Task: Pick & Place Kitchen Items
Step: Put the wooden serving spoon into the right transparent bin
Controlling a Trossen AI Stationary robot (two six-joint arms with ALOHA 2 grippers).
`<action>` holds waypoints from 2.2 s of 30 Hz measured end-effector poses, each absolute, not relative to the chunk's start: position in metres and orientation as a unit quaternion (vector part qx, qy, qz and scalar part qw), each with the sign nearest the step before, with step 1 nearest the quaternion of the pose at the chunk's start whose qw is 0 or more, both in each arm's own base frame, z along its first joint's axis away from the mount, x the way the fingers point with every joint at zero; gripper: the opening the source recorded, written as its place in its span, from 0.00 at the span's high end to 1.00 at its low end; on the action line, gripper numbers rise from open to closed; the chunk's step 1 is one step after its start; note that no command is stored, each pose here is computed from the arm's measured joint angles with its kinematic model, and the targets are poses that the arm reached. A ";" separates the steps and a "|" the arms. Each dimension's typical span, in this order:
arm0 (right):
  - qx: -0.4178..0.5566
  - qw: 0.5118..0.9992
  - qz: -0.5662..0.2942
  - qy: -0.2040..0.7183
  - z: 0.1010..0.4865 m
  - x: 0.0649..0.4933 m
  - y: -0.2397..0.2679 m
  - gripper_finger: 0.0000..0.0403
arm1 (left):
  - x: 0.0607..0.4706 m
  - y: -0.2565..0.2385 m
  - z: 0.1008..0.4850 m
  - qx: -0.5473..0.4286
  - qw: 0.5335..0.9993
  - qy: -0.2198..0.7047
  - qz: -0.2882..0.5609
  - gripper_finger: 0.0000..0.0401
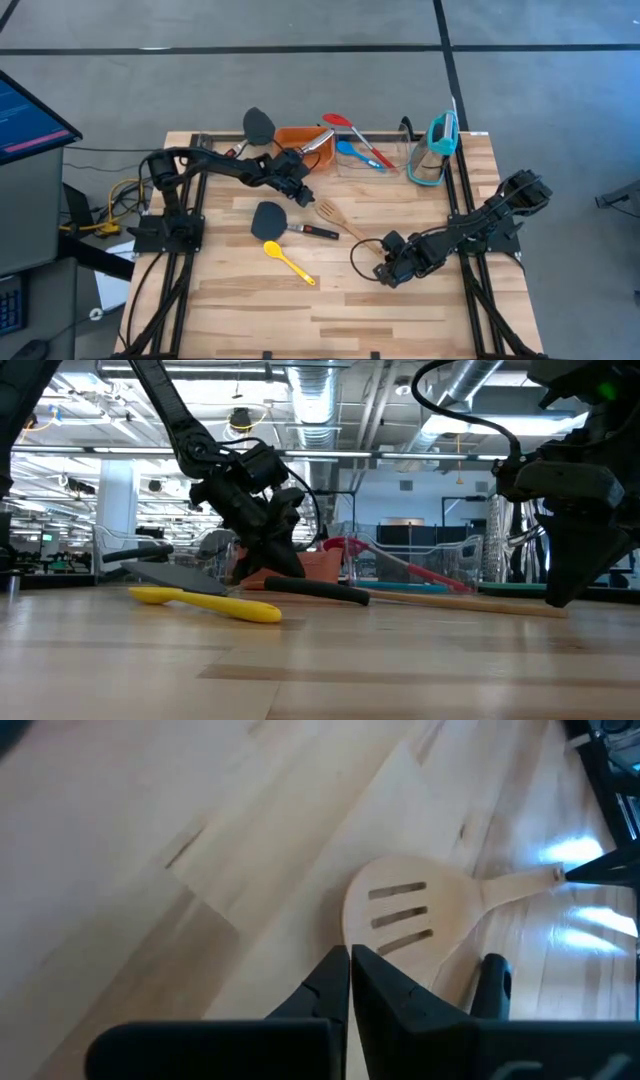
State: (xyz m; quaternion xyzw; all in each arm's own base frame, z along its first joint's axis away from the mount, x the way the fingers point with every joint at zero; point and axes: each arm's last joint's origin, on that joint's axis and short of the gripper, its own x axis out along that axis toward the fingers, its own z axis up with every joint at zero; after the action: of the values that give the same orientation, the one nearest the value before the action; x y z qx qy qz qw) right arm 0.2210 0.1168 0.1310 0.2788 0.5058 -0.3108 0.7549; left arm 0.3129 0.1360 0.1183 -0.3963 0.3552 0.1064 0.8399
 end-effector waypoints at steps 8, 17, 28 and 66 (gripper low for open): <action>0.279 0.755 -0.310 0.506 0.131 0.221 0.117 1.00 | 0.316 0.137 0.101 -0.422 0.820 0.366 0.121 0.88; 0.277 0.757 -0.305 0.508 0.131 0.221 0.117 1.00 | 0.316 0.137 0.104 -0.441 0.817 0.353 0.118 0.70; 0.285 0.754 -0.297 0.511 0.131 0.222 0.119 1.00 | 0.315 0.139 0.106 -0.444 0.816 0.352 0.113 0.68; 0.285 0.754 -0.294 0.513 0.131 0.222 0.119 1.00 | 0.312 0.139 0.106 -0.440 0.823 0.353 0.069 0.71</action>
State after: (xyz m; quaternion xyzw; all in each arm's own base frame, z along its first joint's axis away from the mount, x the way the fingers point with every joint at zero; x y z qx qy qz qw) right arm 0.2222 0.1189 0.1311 0.2848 0.5130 -0.2942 0.7544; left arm 0.3118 0.1392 0.1061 -0.4403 0.3529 0.0692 0.8227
